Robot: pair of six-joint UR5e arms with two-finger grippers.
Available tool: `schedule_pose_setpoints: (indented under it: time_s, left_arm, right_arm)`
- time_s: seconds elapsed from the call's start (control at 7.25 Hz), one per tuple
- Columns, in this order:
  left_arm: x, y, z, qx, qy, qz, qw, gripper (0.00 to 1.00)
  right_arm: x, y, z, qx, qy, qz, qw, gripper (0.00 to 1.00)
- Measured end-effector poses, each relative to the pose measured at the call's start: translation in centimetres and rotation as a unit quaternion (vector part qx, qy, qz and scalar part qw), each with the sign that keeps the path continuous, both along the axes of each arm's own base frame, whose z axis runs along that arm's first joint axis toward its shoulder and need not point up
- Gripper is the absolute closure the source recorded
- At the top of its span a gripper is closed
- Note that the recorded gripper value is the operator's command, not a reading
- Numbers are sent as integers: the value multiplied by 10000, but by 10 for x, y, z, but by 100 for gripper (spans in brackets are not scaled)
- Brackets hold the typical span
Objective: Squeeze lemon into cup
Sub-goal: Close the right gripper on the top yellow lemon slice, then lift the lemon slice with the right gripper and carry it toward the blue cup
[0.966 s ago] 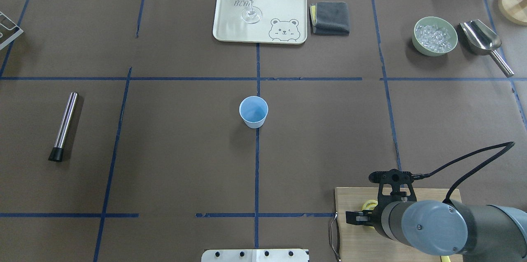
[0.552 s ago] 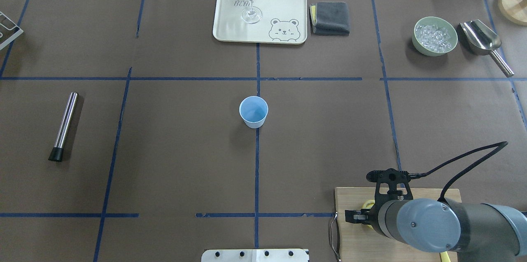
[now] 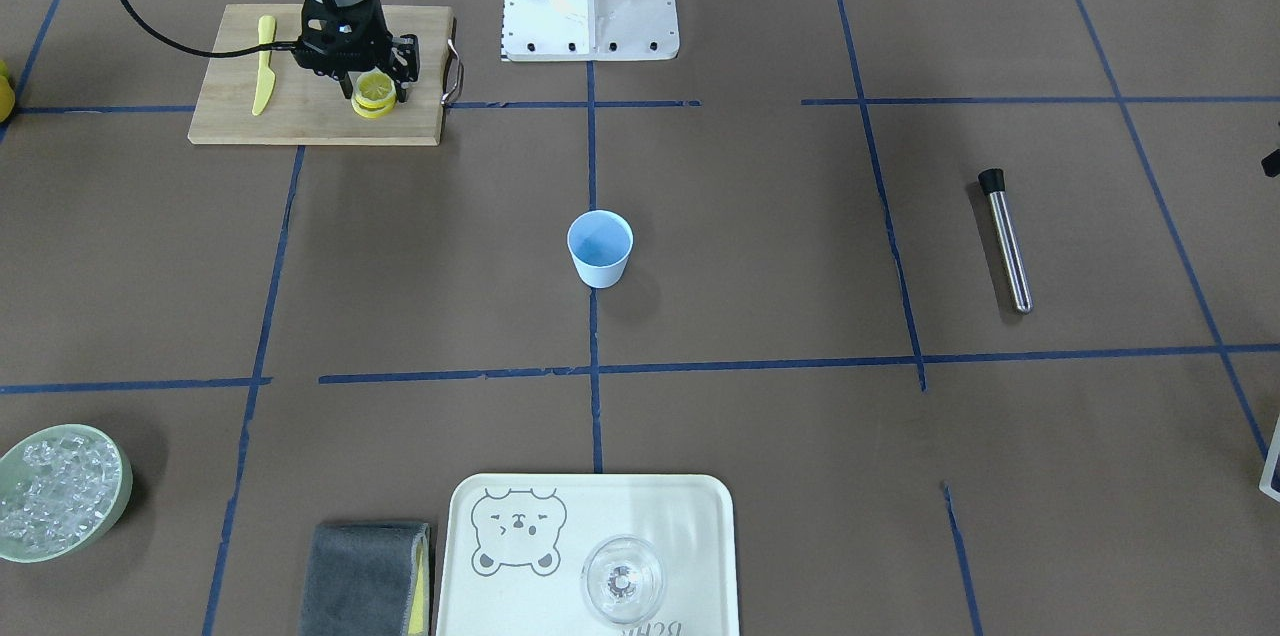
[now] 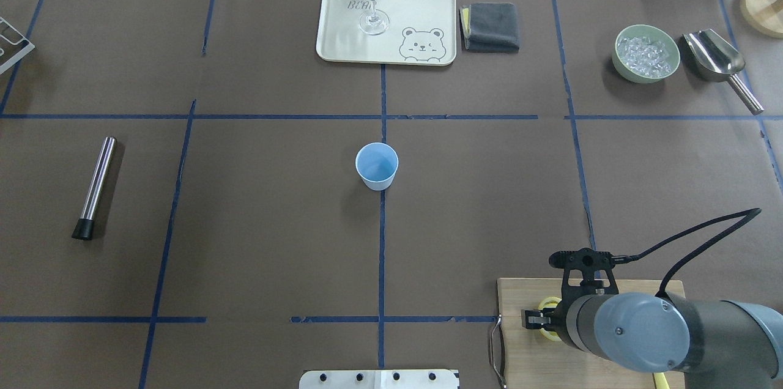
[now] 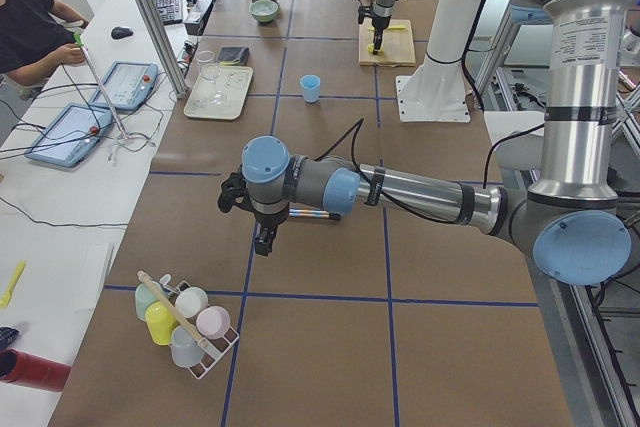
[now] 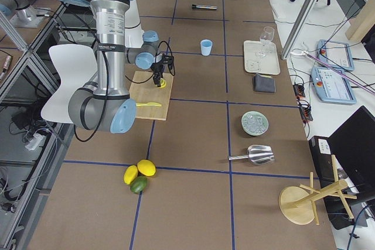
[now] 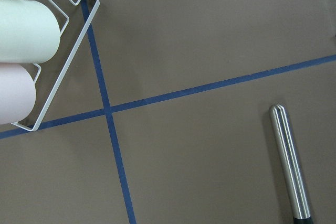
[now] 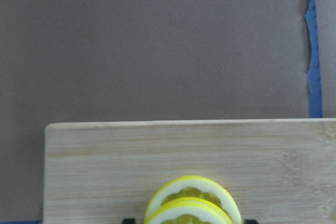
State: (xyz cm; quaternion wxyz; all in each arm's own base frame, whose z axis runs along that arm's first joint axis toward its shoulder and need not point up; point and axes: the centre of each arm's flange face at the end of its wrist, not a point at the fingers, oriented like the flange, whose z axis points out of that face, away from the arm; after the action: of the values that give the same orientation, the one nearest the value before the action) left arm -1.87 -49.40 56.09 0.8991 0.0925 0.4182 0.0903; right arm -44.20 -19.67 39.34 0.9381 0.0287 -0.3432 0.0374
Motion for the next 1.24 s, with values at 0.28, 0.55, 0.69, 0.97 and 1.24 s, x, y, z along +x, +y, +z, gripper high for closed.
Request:
schedule_pose_setpoints:
  time_s: [0.28,0.55,0.69,0.97,1.24]
  left_arm:
    - [0,0,-1,7,5,1,10000,0]
    - [0,0,-2,15,7,2,10000,0]
    - [0,0,-2,17,7,2,10000,0]
    - [0,1,-2,14,7,-1,10000,0]
    - [-1,1,-2,17,7,-4,10000,0]
  right_arm:
    - [5,-2,-1,-2,-10,30,10000,48]
    - [6,-3,-2,-2,-16,34,10000,52]
    - [7,-3,-2,-2,-18,39,10000,52]
    - [12,-5,-5,2,-47,69,10000,52]
    - [17,-6,-7,4,-54,90,9999,53]
